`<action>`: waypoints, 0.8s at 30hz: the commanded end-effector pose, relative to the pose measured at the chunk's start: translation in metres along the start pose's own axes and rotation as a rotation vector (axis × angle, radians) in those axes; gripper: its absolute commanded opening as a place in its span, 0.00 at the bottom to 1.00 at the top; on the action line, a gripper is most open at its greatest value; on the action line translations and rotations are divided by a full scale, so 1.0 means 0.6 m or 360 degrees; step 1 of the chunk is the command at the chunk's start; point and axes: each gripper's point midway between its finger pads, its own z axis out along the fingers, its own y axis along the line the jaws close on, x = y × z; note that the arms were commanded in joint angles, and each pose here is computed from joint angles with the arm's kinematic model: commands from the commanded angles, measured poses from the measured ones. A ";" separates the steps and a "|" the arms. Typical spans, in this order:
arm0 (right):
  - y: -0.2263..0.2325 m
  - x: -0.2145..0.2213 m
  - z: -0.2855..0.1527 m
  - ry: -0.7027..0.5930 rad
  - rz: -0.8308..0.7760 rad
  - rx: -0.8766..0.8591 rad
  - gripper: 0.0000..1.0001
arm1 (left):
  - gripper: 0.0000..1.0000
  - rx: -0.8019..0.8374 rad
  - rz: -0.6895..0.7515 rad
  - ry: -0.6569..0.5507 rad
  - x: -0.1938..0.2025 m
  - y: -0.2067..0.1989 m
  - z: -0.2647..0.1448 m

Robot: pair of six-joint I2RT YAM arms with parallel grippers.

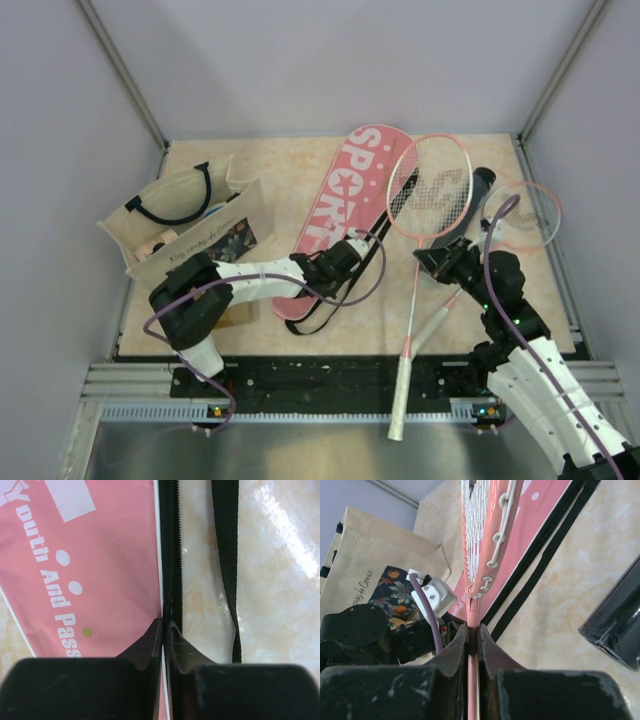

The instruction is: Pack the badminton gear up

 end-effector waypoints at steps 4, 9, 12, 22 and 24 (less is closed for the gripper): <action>0.009 0.000 -0.007 -0.0025 0.0079 -0.0060 0.00 | 0.00 -0.0005 -0.0087 -0.0163 -0.037 0.002 -0.023; -0.015 0.022 -0.007 0.0023 0.0185 0.0027 0.00 | 0.00 -0.0003 -0.0194 -0.0272 -0.067 0.009 -0.058; -0.025 0.028 -0.007 0.0050 0.0203 0.0080 0.00 | 0.00 -0.0018 -0.0242 -0.0321 -0.083 0.017 -0.077; -0.063 0.076 0.009 0.0214 0.0400 0.0241 0.00 | 0.00 -0.0078 -0.0449 -0.0436 -0.114 0.037 -0.112; -0.070 0.082 0.012 0.0238 0.0436 0.0280 0.00 | 0.00 -0.0094 -0.0497 -0.0444 -0.117 0.042 -0.115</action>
